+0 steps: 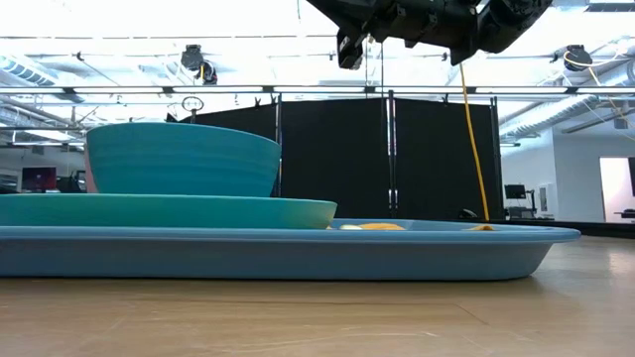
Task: Set up tray
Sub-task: Put the orange spoon on the yellow napkin to the right of the yellow knife
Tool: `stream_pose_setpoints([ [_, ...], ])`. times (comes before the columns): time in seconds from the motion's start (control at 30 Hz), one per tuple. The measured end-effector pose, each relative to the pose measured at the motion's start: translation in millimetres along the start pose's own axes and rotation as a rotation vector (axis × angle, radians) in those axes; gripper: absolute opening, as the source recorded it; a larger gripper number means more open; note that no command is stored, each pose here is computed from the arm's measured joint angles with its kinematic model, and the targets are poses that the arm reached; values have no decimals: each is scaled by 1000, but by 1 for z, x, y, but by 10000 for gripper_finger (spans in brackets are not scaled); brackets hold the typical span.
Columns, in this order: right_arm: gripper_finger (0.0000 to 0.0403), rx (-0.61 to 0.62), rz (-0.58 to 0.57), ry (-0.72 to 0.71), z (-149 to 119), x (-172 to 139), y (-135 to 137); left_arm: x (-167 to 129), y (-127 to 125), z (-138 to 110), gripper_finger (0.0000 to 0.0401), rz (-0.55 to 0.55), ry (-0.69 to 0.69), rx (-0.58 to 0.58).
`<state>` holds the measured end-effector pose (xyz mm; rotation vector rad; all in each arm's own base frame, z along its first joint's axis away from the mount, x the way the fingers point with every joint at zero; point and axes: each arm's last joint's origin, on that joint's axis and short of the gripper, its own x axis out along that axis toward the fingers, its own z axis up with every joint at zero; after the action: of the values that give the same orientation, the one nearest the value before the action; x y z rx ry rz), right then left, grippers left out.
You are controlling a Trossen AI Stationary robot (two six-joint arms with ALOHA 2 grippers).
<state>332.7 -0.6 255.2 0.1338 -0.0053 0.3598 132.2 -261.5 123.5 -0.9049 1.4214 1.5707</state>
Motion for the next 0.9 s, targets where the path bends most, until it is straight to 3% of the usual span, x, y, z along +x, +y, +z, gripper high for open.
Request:
stream_pose_setpoints([
  [0.3, 2, -1, 0, 0, 0, 0, 0, 0, -6, -1, 88, -104, -16, 34],
  [0.4, 2, -1, 0, -1, 0, 0, 0, -3, -8, -2, 88, -175, -51, 50],
  [0.63, 2, -2, -2, -1, 0, 0, 0, -17, -8, -5, 88, -219, -142, 72],
  [0.9, 2, -2, -3, -1, 0, 0, 0, -24, 0, -3, 87, -123, -167, 29],
])
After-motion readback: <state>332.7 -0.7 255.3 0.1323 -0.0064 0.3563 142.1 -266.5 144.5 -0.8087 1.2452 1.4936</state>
